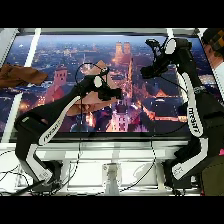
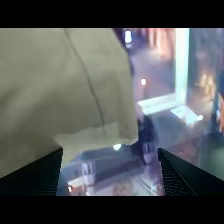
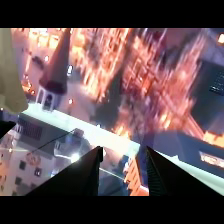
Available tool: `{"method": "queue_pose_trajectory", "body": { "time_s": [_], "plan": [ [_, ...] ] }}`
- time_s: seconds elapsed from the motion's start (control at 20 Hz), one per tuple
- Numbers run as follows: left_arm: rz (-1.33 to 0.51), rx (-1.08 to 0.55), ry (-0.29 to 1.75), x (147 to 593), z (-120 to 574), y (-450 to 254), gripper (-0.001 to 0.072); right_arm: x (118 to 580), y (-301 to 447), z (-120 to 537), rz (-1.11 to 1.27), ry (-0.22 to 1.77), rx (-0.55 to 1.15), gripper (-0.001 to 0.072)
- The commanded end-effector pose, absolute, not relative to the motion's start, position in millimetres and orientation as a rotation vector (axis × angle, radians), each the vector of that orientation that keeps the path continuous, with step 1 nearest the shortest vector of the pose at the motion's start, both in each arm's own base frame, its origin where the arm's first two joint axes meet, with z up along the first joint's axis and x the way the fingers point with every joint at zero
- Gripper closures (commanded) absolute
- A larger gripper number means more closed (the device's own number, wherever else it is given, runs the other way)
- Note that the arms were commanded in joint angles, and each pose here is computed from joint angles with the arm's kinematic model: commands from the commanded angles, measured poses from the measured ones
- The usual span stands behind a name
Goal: Fold the clothes and pants, and hang the long-sleeved shirts on hangers.
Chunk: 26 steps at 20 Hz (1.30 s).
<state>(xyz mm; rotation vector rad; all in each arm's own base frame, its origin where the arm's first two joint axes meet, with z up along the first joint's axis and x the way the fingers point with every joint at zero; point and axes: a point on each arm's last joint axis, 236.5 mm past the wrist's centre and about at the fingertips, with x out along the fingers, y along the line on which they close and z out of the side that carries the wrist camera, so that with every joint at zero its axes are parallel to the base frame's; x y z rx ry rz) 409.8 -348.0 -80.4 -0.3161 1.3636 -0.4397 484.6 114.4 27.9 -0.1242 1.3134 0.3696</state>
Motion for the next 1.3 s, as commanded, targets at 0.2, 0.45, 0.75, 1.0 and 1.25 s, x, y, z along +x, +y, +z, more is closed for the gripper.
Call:
{"method": "queue_pose_trajectory", "body": {
  "time_s": [0.2, 0.45, 0.75, 1.0, 1.25],
  "plan": [
    [-0.352, -0.374, 1.435, 405, -109, -345, 0.0321, 483, 115, 28, 0.374, 1.317, -0.125, 0.0415],
    [-0.341, -0.405, 1.410, 419, -102, -336, 0.0695, 483, 119, 29, 0.386, 1.315, -0.113, 0.0590],
    [-0.466, -0.314, 1.151, 468, -6, -296, 0.0696, 484, 124, 30, 0.420, 1.299, -0.122, 0.0590],
    [-0.487, -0.292, 0.928, 482, 100, -246, 0.0694, 467, 184, 12, 0.654, 1.285, 0.000, 0.0224],
    [-0.454, -0.300, 0.785, 485, 164, -203, 0.0694, 450, 225, -50, 0.714, 1.367, 0.025, 0.0188]
  ]
}}
